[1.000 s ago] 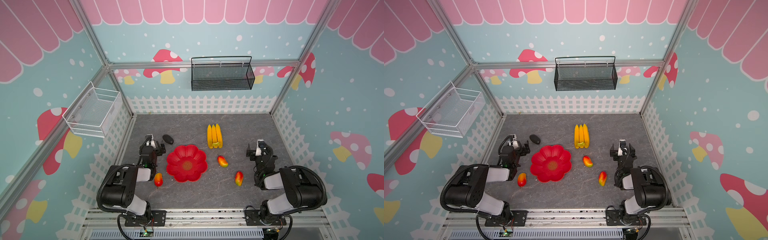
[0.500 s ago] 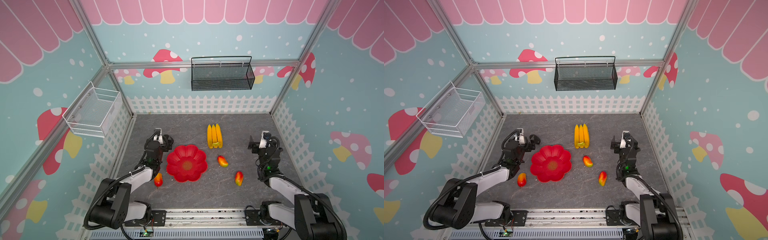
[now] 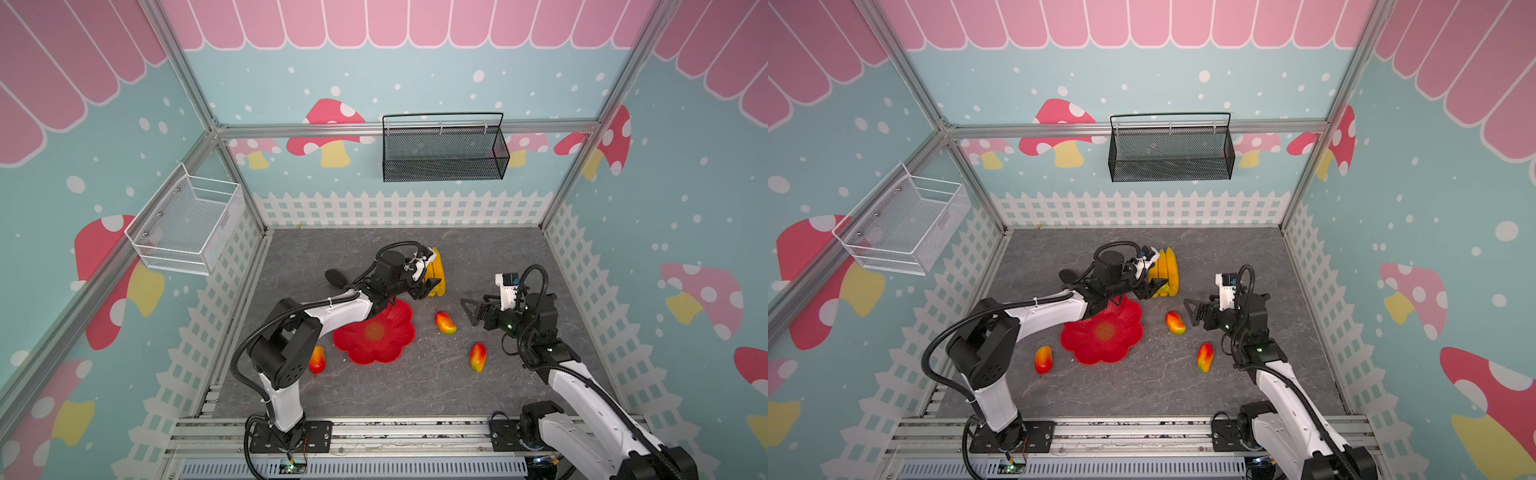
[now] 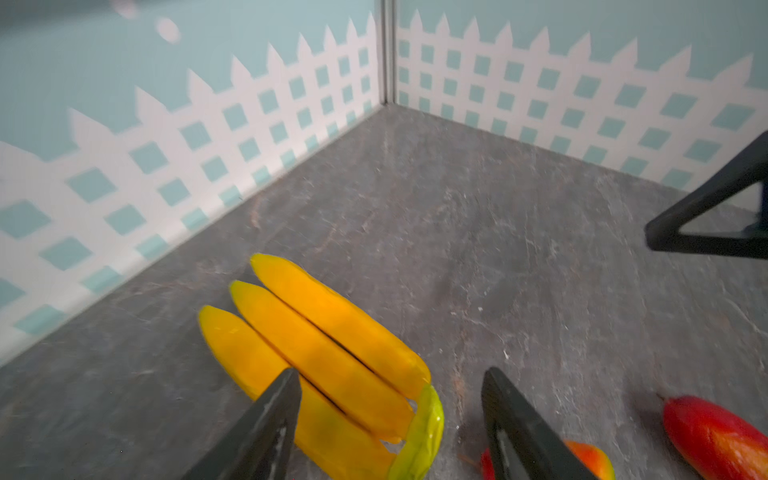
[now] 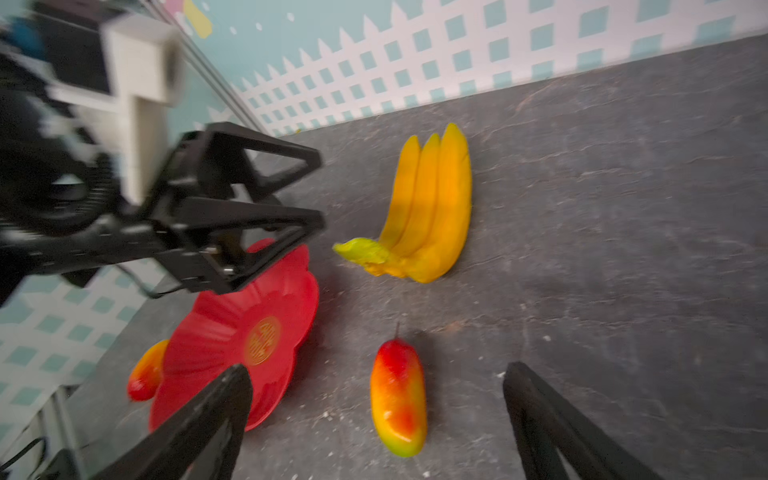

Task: Place and organize the fake fruits in the fruit bowl
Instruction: 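Reach the left gripper to the yellow bananas and grasp their stem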

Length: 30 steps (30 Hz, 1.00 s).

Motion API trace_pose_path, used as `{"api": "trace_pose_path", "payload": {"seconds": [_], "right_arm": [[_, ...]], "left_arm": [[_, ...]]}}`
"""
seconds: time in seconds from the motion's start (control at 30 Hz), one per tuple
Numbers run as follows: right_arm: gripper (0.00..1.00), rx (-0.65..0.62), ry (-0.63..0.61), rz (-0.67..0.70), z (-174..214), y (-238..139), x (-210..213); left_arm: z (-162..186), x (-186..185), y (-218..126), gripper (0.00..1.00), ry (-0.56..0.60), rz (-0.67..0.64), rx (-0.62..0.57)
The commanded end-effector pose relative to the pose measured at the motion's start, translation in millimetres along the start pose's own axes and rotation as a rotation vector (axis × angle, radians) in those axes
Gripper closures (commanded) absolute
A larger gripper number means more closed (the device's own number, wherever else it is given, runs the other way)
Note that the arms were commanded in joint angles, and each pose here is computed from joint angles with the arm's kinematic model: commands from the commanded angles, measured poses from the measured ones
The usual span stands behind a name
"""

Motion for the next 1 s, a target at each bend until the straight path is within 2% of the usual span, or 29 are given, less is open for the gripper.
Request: {"api": "trace_pose_path", "payload": {"seconds": [0.0, 0.13, 0.37, 0.67, 0.83, 0.93, 0.97], "right_arm": [[0.02, 0.030, 0.082, -0.056, 15, -9, 14], [0.02, 0.035, 0.064, -0.044, 18, -13, 14], [0.02, 0.060, 0.045, -0.040, 18, -7, 11], [0.02, 0.067, 0.029, -0.040, 14, -1, 8], [0.02, 0.076, 0.032, -0.039, 18, 0, 7], [0.02, 0.070, 0.032, -0.038, 17, -2, 8], [0.02, 0.070, 0.032, -0.037, 18, -2, 8]], "left_arm": [[-1, -13, 10, 0.33, 0.036, 0.083, 0.018], [16, -9, 24, 0.37, 0.011, 0.081, 0.073], [38, 3, 46, 0.51, 0.000, 0.055, 0.159], [46, 11, 56, 0.55, -0.016, 0.023, 0.203], [53, 14, 61, 0.71, -0.039, 0.013, 0.273], [50, 10, 60, 0.85, -0.013, 0.037, 0.266], [47, 8, 59, 0.86, 0.007, 0.049, 0.249]]}}
Point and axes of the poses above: each gripper's point midway between its finger pads, its own y axis out along the fingers, its own x axis along the line the jaws close on, z = x × y, the point moved 1 cm from there along -y, back along the fingers, and after that the axes turned 15 degrees about -y, right-handed, at the moved point
